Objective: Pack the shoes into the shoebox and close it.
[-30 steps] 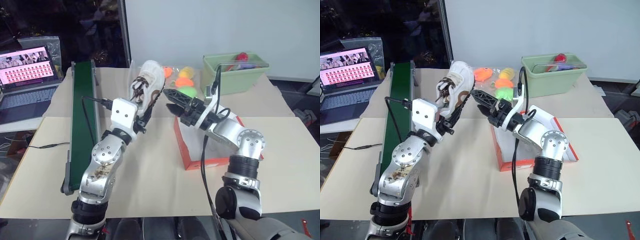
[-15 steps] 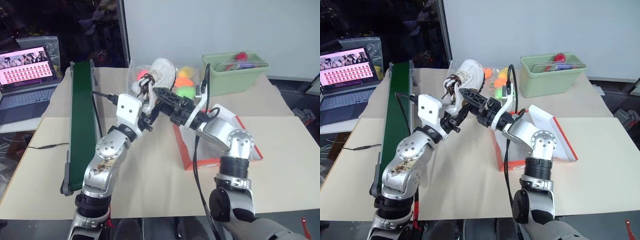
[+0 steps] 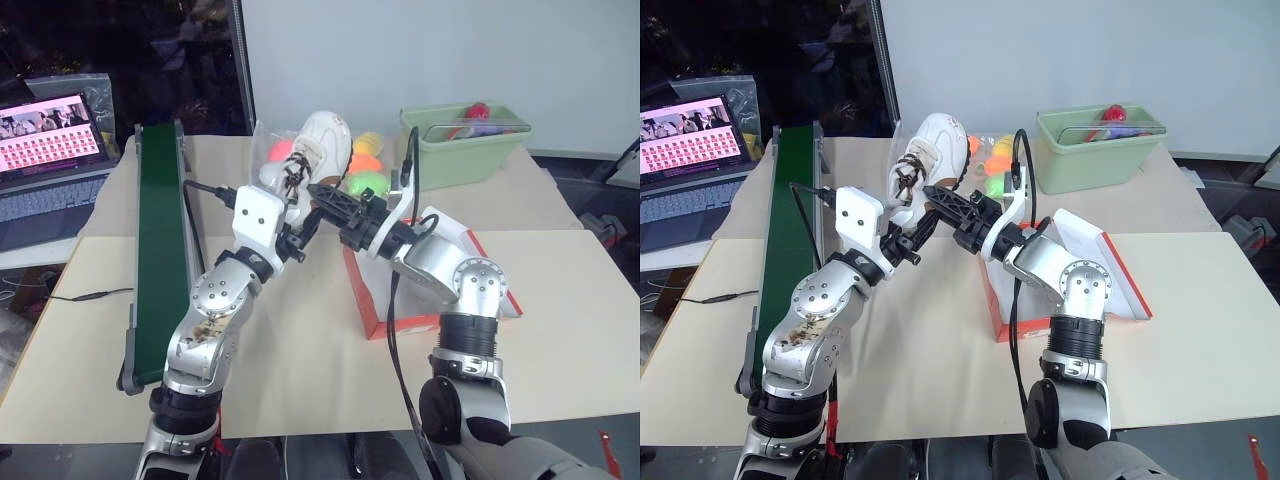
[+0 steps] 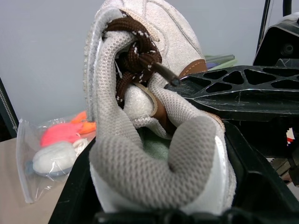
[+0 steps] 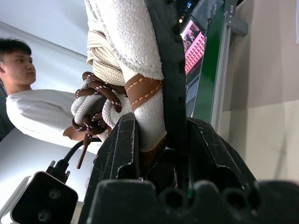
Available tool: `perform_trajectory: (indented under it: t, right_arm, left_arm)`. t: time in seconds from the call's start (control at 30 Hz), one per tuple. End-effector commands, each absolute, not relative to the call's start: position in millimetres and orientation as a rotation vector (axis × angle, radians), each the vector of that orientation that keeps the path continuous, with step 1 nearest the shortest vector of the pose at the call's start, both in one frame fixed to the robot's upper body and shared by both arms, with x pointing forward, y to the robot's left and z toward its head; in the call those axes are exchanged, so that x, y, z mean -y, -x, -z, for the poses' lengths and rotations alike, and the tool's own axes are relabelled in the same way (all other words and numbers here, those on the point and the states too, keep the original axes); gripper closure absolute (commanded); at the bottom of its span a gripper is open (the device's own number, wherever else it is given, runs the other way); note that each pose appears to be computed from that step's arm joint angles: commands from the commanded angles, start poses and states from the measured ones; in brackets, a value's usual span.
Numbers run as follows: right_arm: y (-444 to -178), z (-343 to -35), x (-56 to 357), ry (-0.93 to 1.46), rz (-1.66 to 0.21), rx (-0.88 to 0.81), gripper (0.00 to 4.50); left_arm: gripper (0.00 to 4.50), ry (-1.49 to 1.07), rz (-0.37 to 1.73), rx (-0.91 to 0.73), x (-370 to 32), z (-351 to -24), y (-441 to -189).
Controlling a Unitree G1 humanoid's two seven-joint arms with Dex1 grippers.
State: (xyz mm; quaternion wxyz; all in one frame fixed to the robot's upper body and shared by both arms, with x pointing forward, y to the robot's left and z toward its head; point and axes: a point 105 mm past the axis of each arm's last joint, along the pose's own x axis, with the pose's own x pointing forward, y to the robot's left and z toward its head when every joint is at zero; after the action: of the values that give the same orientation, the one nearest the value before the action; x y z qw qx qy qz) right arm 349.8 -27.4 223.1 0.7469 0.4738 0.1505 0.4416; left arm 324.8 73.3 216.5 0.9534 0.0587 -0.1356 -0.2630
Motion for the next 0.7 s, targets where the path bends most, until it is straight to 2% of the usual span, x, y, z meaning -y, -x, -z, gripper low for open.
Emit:
perform_trajectory:
  t: [0.03,0.07,0.1,0.13,0.23,0.43,0.5,0.6,0.7]
  right_arm:
    - [-338,-256,22,-1.043,-1.054,-0.206,3.47]
    - [-339,-258,23,-1.054,-1.046,-0.194,3.47]
    - [-340,-260,24,-1.062,-1.034,-0.180,3.48]
    - [-342,-261,26,-1.070,-1.017,-0.164,3.48]
    - [-352,-268,42,-1.124,-0.915,-0.087,3.48]
    - [-390,-278,118,-1.178,-0.536,0.124,3.48]
    - [-396,-278,135,-1.055,-0.450,0.148,3.48]
    - [-397,-275,149,-0.710,-0.413,0.079,3.48]
    - [-385,-254,162,-0.412,-0.432,-0.155,3.48]
  left_arm:
    - [2.11,-0.119,0.598,0.285,-63,-217,-316]
    - [2.11,-0.125,0.603,0.291,-63,-217,-315]
    - [1.40,-0.140,0.607,0.293,-63,-217,-315]
    - [1.16,-0.155,0.611,0.292,-62,-217,-314]
    - [0.07,-0.138,0.607,0.295,-63,-218,-313]
    - [0.07,-0.136,0.592,0.297,-72,-216,-310]
    - [0.07,-0.133,0.597,0.287,-73,-213,-310]
    - [0.07,-0.196,0.667,0.264,-71,-200,-302]
    - [0.07,-0.307,0.837,0.228,-67,-183,-288]
